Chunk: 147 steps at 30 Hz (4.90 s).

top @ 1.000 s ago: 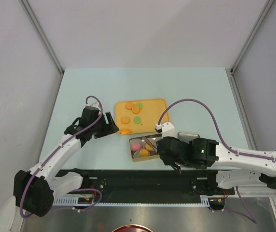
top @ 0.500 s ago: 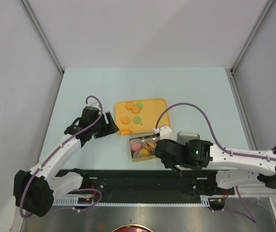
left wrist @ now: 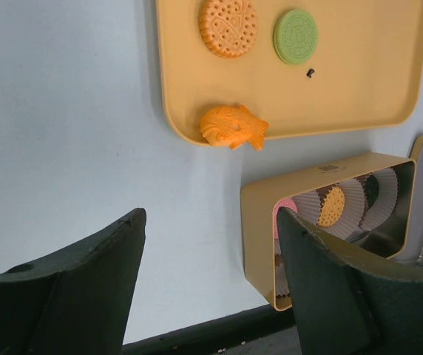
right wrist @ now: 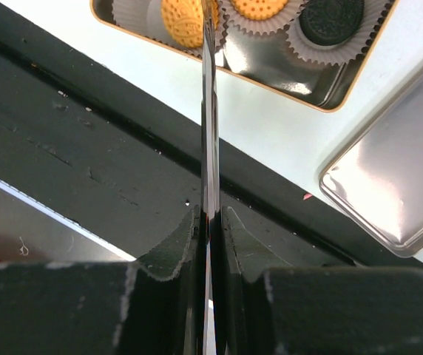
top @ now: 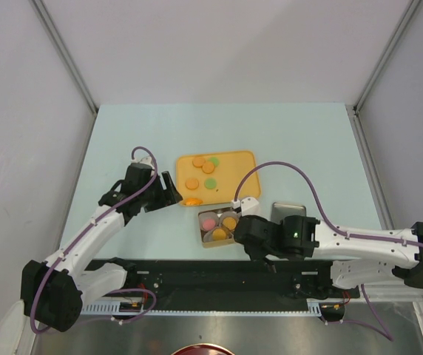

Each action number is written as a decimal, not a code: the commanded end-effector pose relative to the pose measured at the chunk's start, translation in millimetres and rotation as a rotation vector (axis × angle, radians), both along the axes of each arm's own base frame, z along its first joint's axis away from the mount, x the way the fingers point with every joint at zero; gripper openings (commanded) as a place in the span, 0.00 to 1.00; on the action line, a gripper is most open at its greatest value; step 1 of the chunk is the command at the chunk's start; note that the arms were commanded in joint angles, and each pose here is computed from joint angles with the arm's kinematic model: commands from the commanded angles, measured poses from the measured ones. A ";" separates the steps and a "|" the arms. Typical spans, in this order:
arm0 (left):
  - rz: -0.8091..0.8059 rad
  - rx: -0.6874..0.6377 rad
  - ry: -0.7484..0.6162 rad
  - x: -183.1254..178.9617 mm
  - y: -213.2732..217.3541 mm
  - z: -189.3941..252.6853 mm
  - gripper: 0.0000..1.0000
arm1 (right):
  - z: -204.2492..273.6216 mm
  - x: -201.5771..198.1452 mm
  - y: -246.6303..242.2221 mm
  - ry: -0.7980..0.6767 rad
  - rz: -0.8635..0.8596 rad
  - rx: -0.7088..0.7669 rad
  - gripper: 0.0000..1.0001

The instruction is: Pack the cookies

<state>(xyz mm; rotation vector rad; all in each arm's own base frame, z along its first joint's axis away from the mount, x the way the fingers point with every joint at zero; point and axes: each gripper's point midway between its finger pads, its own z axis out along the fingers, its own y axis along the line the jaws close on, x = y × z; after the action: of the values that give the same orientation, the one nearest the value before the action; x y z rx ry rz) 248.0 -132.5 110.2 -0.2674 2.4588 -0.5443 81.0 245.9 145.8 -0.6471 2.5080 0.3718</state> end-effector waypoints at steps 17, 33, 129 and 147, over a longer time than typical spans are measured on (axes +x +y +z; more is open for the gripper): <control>-0.005 0.001 -0.027 3.2 0.9 2.9 0.77 | 21.3 8.1 13.4 -0.051 -0.008 0.064 0.08; -0.014 -0.008 -0.025 4.4 -1.7 4.3 0.78 | 79.2 102.2 -71.3 -0.258 -0.347 0.096 0.12; -0.073 -0.121 -0.068 -4.8 -19.6 16.8 0.96 | -116.1 152.2 -208.1 0.173 -1.017 -0.173 0.57; -0.062 -0.108 -0.058 -4.2 -17.6 13.5 0.96 | -157.1 136.0 -191.3 0.319 -1.017 -0.030 0.12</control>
<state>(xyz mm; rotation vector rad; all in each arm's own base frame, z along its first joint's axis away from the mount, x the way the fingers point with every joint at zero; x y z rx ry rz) 239.7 -150.1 117.1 -0.2050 2.4259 -0.6994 239.8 42.3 11.1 0.7041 2.6708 -0.0302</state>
